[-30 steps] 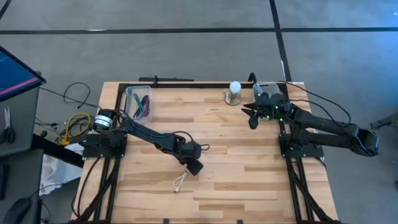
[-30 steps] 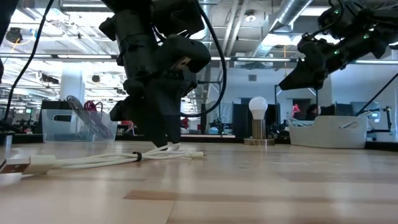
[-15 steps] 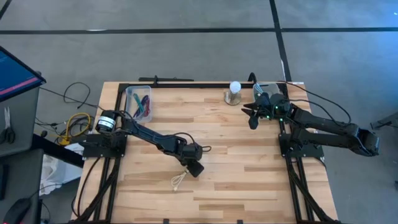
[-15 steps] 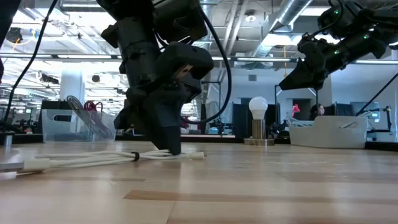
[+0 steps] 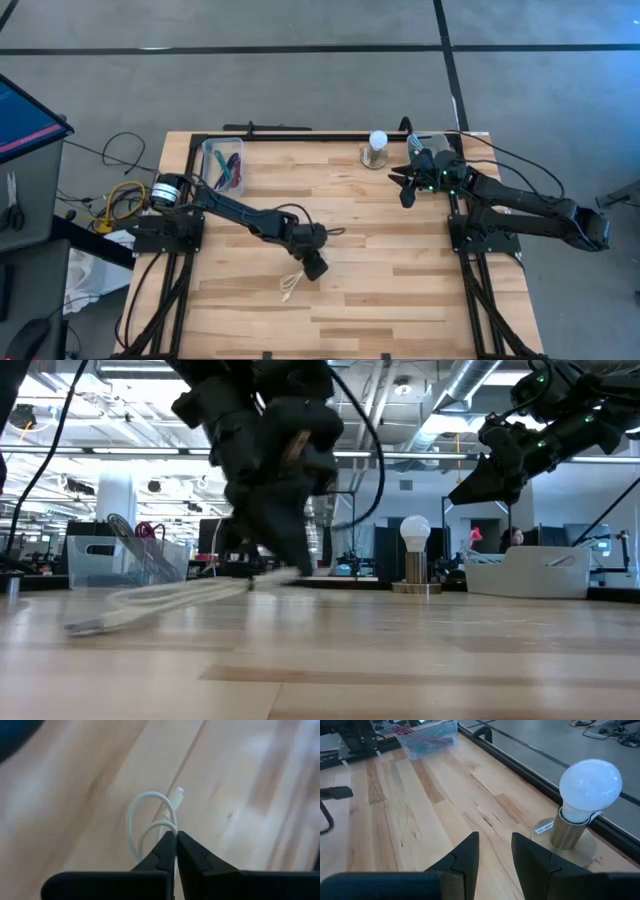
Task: Pick & Place USB Port
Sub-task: Put the white charger cable into the gray bin
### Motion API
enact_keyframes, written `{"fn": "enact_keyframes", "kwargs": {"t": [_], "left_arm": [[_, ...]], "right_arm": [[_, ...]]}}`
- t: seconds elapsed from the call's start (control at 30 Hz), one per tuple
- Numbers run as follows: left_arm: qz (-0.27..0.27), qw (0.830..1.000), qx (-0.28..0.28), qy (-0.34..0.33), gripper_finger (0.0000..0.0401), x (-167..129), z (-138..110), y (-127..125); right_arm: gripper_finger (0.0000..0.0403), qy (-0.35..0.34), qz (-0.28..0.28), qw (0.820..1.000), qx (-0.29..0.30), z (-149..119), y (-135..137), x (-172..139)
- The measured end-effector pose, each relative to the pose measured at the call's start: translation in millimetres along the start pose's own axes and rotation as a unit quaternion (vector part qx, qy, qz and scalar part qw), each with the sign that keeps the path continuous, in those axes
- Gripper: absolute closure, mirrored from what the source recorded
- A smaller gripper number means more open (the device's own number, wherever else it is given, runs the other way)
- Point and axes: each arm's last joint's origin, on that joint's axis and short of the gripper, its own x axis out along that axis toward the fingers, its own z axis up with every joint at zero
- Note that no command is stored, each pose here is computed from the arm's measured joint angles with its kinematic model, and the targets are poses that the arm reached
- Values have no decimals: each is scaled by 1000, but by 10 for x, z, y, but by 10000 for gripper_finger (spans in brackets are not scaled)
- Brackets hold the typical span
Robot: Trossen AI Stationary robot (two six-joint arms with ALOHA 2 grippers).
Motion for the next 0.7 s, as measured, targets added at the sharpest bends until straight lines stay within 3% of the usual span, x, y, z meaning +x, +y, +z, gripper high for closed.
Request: {"fn": "enact_keyframes", "kwargs": {"t": [0.2, 0.37, 0.5, 0.7], "left_arm": [[-2, 994, 61, -92, 395, -462, 238, 7], [12, 972, 124, -198, 395, -1005, 401, 3], [27, 950, 166, -263, 396, -1381, 468, 24], [48, 930, 203, -302, 395, -1659, 521, 109]], "right_arm": [[294, -2, 0, 1000, -4, 4, 0, 0], [294, -8, 11, 1000, -4, 16, 7, 0], [294, -40, 92, 995, 4, 84, 75, -8], [294, -119, 196, 973, -16, 238, 296, -15]]}}
